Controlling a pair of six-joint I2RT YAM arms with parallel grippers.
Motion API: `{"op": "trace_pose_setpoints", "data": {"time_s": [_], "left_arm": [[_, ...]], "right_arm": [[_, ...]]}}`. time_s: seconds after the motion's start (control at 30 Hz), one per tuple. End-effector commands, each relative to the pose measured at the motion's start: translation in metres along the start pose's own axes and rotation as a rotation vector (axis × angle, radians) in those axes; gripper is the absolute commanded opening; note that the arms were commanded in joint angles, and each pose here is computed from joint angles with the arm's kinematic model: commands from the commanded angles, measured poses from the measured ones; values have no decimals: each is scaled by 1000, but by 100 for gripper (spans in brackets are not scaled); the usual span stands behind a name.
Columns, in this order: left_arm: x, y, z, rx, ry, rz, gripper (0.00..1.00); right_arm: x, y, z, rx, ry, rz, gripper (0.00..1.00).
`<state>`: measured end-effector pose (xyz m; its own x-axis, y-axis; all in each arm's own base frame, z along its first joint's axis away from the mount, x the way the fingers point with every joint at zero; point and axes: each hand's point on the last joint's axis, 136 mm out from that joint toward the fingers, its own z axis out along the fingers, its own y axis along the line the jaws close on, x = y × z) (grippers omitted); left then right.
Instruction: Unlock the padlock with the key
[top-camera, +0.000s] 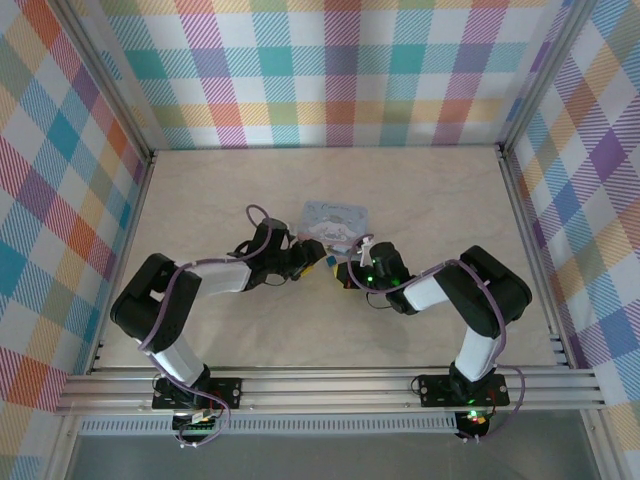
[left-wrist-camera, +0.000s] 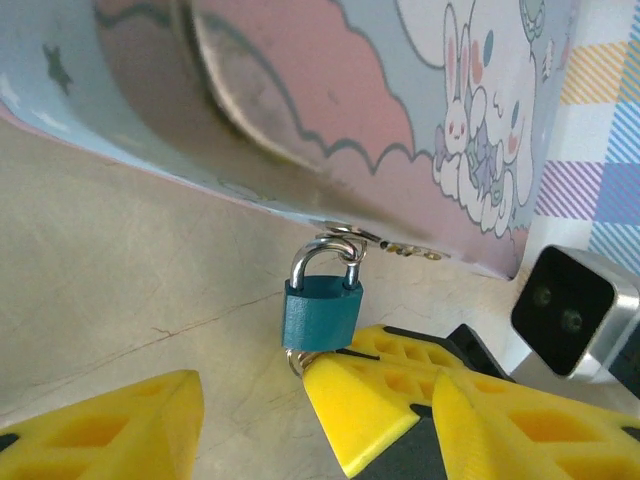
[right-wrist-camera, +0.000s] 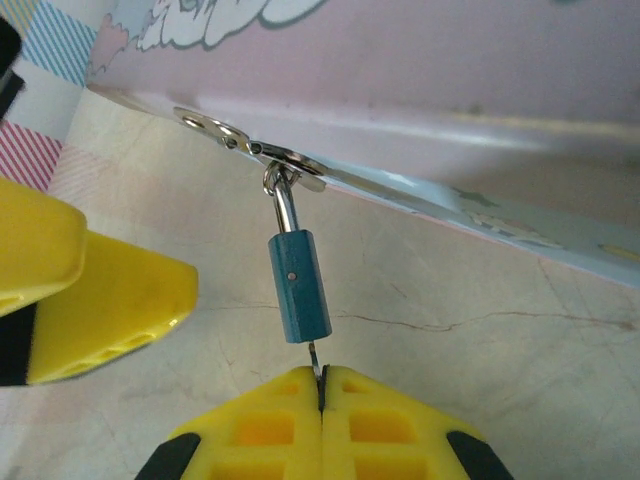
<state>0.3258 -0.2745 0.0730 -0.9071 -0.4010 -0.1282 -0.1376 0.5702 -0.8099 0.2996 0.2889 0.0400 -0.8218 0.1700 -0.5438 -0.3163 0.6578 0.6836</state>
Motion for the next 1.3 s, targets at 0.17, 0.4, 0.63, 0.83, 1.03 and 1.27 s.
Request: {"op": "trace_pose_setpoints", "data": {"time_s": [0.17, 0.4, 0.63, 0.83, 1.03, 1.27], "left_arm": [[-7, -14, 4, 133, -26, -115, 52], [-2, -12, 15, 155, 3, -135, 48], [5, -12, 29, 172, 37, -154, 44], [10, -11, 38, 181, 52, -168, 39], [11, -14, 43, 186, 55, -168, 34], [12, -22, 45, 214, 64, -164, 30]], "right_arm": [[-7, 21, -4, -47, 36, 169, 0], [-8, 26, -3, -59, 52, 199, 0], [-11, 31, -3, -74, 52, 213, 0], [-14, 35, -4, -86, 45, 215, 0], [-14, 38, -4, -105, 51, 228, 0], [-18, 47, -4, -145, 48, 263, 0]]}}
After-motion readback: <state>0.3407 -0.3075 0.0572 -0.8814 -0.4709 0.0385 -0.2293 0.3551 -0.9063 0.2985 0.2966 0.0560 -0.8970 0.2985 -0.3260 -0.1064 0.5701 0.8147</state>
